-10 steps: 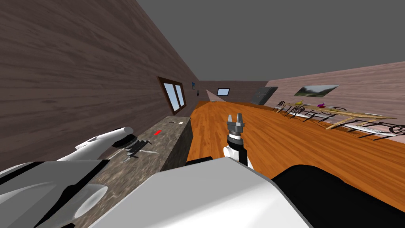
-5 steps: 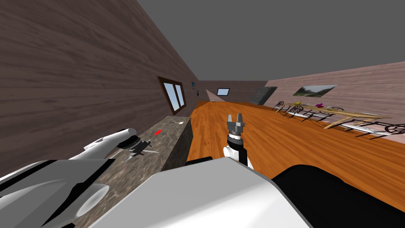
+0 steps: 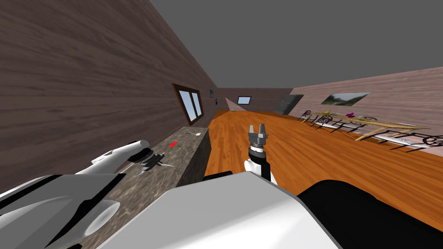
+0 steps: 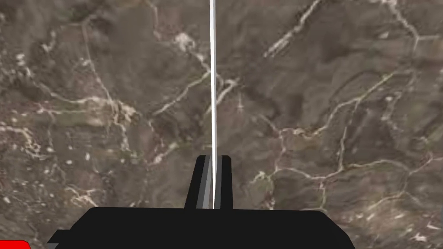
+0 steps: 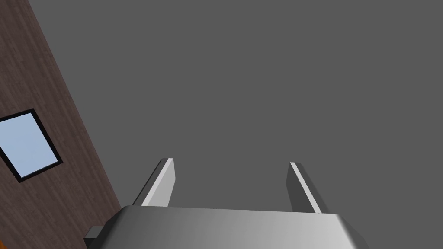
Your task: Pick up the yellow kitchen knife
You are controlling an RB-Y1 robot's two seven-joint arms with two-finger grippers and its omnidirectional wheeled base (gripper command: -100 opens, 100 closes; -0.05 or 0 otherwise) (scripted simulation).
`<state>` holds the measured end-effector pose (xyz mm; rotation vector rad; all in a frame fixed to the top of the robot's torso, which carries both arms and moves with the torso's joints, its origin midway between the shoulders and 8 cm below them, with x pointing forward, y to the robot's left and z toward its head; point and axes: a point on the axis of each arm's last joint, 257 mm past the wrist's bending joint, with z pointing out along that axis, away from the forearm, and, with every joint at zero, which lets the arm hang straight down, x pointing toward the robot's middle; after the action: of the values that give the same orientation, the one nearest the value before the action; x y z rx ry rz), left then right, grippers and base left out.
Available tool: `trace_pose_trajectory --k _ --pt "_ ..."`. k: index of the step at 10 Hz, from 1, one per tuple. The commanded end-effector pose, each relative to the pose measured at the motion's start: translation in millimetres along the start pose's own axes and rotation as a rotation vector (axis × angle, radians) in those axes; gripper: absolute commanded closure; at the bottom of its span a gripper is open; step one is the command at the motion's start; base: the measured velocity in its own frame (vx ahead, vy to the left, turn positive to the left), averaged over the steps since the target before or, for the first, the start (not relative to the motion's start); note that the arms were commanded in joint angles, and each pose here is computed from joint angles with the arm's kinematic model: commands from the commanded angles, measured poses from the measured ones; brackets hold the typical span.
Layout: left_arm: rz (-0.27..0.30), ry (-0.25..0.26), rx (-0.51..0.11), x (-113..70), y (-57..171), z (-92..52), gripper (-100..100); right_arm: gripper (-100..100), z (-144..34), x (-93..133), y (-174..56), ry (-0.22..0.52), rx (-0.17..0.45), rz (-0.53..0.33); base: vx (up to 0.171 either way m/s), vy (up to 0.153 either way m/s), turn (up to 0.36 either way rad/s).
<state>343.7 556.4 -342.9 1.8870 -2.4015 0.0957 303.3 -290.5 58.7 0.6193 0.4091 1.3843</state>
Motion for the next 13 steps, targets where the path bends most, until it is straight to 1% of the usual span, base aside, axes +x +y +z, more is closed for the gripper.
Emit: trace_pose_trajectory --k 1,2,3,4,5,6,8,9,11,12,13 --pt "0.004 0.015 -0.008 1.6 3 -6.8 -100 0 0.0 0 0 0.0 0.0 0.0 -0.019 -0.067 -0.006" --pt "0.003 0.005 -0.003 0.5 2 -3.6 -100 0 0.0 0 0 0.0 0.0 0.0 -0.012 -0.043 0.007" --pt "0.003 0.008 -0.005 1.3 2 -4.1 0 0 0.0 0 0 0.0 0.0 0.0 -0.002 -0.006 0.0" --pt "0.002 -0.004 -0.001 2.0 -2 -3.6 -100 0 0.0 0 0 0.0 0.0 0.0 -0.005 0.02 0.003" --pt "-0.009 -0.011 -0.004 2.1 0 -0.9 -100 0 0.0 0 0 0.0 0.0 0.0 -0.011 0.047 0.0" --pt "0.002 -0.014 0.002 4.0 -5 -2.6 -100 0 0.0 0 0 0.0 0.0 0.0 -0.006 0.041 -0.001" --pt "-0.01 -0.023 0.0 8.7 -6 2.7 -100 0 0.0 0 0 0.0 0.0 0.0 0.005 0.044 0.002" --pt "0.002 -0.024 0.006 11.4 -12 1.2 -100 0 0.0 0 0 0.0 0.0 0.0 0.003 0.038 -0.001" --pt "-0.01 -0.024 0.0 19.4 -10 8.9 -100 0 0.0 0 0 0.0 0.0 0.0 -0.003 0.039 -0.004" --pt "0.004 -0.024 0.007 23.3 -16 7.5 -100 0 0.0 0 0 0.0 0.0 0.0 -0.011 0.007 -0.034" --pt "-0.014 -0.021 0.0 27.0 -12 12.6 -100 0 0.0 0 0 0.0 0.0 0.0 -0.006 0.006 -0.021"
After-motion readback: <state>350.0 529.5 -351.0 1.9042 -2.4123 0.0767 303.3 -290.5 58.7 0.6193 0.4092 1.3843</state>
